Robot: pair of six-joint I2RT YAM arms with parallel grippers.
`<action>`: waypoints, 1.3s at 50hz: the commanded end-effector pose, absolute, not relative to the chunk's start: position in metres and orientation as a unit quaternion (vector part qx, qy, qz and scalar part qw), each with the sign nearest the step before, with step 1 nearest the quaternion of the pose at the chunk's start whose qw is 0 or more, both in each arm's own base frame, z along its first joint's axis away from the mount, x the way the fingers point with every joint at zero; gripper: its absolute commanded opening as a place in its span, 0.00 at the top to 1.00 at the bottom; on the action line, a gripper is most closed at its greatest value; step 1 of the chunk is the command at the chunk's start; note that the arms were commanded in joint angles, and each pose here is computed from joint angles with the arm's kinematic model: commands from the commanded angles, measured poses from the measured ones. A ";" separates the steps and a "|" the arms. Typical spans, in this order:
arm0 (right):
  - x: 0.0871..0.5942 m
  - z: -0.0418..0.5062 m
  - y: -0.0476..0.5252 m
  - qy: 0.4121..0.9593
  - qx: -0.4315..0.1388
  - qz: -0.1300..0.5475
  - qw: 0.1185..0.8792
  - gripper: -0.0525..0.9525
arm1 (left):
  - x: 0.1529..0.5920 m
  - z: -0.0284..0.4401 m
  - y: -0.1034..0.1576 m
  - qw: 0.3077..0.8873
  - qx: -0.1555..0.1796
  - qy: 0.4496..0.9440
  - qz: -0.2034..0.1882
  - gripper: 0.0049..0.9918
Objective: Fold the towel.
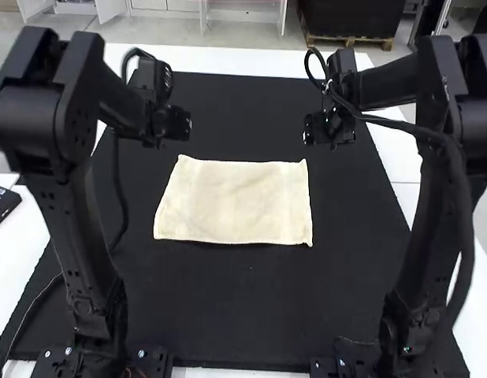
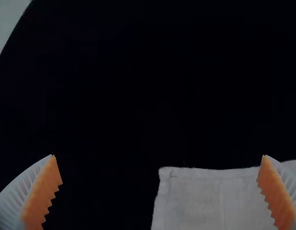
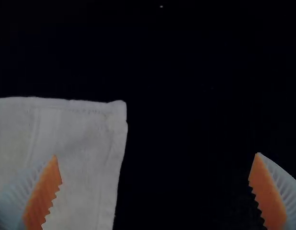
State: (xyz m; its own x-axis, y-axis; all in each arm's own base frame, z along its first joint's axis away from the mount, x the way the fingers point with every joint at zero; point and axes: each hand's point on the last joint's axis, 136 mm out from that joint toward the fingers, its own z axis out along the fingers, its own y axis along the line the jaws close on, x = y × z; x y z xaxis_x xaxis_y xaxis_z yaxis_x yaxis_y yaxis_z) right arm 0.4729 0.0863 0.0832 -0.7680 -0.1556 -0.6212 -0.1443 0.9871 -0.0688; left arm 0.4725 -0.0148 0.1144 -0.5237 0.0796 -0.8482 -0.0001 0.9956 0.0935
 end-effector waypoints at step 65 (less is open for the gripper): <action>0.487 -0.010 0.113 0.949 0.006 0.099 0.301 0.04 | 0.497 0.084 -0.028 0.559 0.043 0.827 0.037 0.03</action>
